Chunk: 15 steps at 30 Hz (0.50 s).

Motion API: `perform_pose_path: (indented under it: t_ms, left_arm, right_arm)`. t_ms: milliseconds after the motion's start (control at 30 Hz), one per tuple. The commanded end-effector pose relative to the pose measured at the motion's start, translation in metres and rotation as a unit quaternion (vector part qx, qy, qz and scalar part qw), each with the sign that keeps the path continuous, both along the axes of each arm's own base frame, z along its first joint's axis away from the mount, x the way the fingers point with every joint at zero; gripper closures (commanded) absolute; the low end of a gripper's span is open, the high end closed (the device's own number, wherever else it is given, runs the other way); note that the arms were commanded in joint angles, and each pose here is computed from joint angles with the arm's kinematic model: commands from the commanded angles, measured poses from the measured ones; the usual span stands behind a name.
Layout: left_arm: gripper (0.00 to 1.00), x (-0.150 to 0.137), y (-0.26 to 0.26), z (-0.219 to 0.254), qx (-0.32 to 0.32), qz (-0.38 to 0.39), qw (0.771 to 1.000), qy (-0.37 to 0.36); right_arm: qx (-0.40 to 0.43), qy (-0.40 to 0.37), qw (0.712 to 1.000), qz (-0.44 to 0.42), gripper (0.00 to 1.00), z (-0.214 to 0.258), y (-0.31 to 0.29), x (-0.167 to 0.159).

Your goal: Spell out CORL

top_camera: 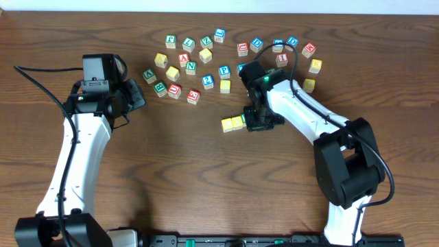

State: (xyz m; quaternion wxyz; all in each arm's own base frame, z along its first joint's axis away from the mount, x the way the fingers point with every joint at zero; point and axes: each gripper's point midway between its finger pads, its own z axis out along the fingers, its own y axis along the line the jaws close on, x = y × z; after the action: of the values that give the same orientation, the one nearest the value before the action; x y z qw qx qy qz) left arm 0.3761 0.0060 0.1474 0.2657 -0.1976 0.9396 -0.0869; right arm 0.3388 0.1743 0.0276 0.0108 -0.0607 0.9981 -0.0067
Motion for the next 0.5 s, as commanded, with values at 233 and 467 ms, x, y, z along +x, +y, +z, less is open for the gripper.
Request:
perform_pose_path:
  t_ms: [233, 467]
  left_arm:
    - [0.93, -0.002, 0.001, -0.007, 0.006, -0.002, 1.0, 0.01]
    - [0.92, -0.002, 0.001, -0.007, 0.006, -0.002, 1.0, 0.009]
  right_arm:
    - [-0.002, -0.035, 0.999, -0.007, 0.96, 0.003, -0.003, 0.014]
    - [0.008, -0.045, 0.999, -0.007, 0.99, 0.012, 0.001, 0.019]
